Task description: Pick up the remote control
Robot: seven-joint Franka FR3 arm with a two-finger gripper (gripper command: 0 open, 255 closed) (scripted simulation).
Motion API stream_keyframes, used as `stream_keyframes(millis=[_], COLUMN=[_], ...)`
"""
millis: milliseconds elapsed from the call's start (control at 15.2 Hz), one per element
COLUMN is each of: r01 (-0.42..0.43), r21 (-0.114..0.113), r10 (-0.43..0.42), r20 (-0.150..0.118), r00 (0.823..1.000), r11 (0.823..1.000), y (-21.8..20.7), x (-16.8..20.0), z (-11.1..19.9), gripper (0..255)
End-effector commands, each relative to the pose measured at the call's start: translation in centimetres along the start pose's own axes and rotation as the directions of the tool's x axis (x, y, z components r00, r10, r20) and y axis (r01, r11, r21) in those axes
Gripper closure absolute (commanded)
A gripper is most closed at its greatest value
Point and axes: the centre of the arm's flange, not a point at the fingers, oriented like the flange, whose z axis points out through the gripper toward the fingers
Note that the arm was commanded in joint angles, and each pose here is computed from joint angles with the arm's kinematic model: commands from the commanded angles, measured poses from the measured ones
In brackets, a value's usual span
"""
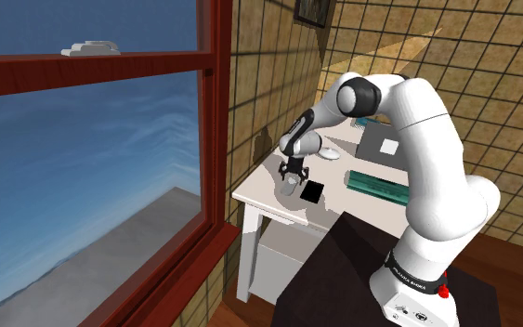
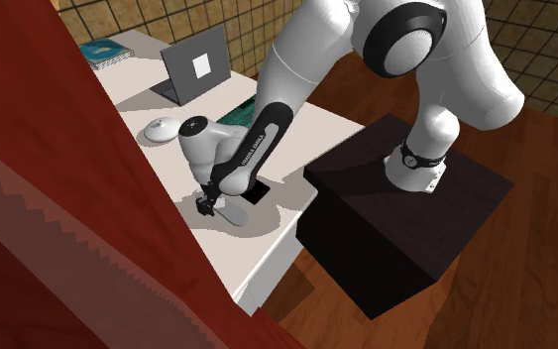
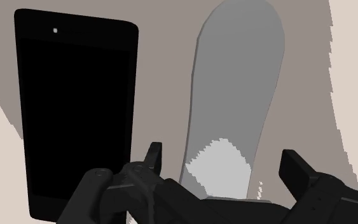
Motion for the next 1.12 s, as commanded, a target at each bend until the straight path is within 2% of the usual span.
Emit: stream_keyframes(millis=[0,66,660,1056], r01=[0.0,0.0,0.0,0.0], r21=[0.0,0.0,0.0,0.0], r10=[0.0,0.0,0.0,0.0], r20=[-0.001,-0.001,-0.001,-0.001], r00=[1.0,1.0,1.0,1.0], r11=[1.0,1.0,1.0,1.0], y=[0.0,0.0,0.0,0.0], x=[0.0,0.0,0.0,0.0], z=[0.3,0.3,0.3,-2.8], gripper=[0,255,255,255])
